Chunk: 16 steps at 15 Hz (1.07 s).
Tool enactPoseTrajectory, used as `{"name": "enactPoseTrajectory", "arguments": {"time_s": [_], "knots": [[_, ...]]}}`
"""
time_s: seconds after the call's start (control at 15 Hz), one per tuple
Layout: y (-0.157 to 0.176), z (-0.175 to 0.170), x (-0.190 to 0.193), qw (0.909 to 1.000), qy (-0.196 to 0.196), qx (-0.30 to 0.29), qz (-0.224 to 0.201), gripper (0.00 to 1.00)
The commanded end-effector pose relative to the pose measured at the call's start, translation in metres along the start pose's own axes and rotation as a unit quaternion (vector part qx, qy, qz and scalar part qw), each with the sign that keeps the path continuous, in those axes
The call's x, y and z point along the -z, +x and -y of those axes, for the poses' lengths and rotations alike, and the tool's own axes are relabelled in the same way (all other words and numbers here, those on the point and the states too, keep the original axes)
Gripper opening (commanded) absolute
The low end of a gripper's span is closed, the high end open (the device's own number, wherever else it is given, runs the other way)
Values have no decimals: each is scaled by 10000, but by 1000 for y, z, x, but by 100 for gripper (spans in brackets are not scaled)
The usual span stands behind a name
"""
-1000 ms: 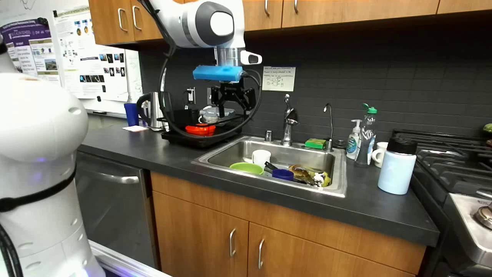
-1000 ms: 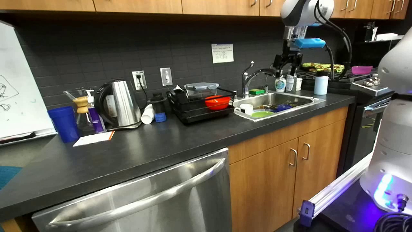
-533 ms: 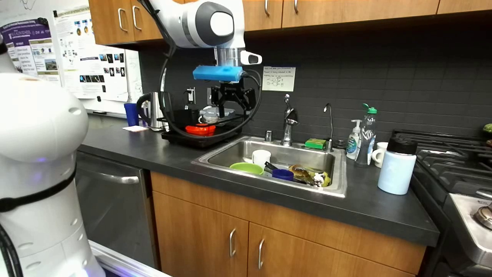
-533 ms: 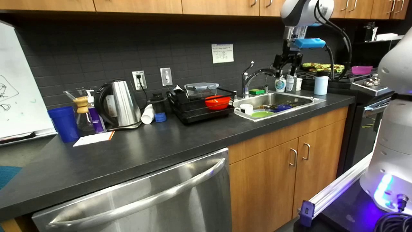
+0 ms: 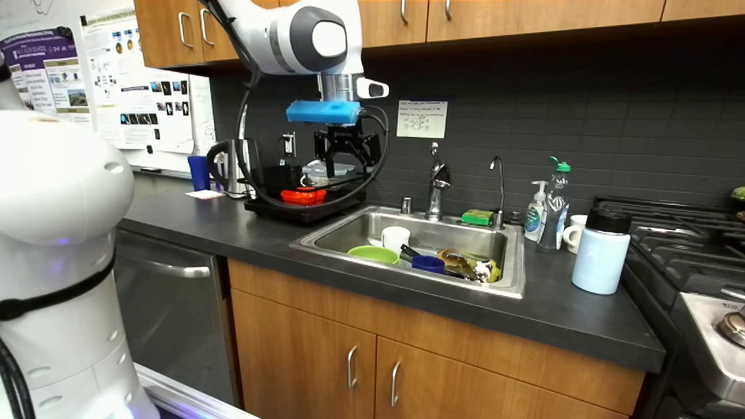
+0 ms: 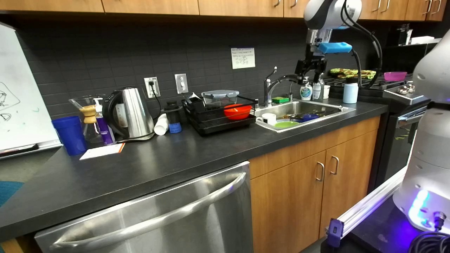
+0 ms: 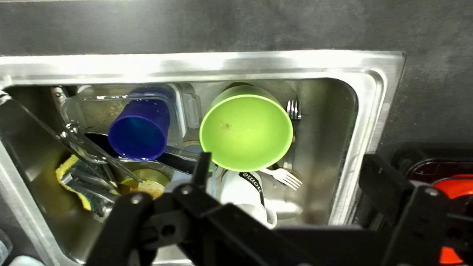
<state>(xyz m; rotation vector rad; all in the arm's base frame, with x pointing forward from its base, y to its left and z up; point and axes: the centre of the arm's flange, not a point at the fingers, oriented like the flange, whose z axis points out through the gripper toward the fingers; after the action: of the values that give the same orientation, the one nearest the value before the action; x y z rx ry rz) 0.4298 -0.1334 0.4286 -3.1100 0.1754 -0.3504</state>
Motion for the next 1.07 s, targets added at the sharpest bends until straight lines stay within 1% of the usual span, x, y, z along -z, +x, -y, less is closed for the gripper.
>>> {"name": "enactPoseTrajectory", "arguments": {"time_s": [0.0,0.27,0.47,0.6,0.87,1.0], "knots": [[-6,47,3,9992,51,146,-382,100],[3,99,6,9970,109,267,-713,100],[6,129,11,9943,178,337,-998,100],[8,147,16,9908,267,349,-1276,100],[7,182,30,9809,546,358,-1834,100],[3,199,35,9767,628,517,-1988,100]]}}
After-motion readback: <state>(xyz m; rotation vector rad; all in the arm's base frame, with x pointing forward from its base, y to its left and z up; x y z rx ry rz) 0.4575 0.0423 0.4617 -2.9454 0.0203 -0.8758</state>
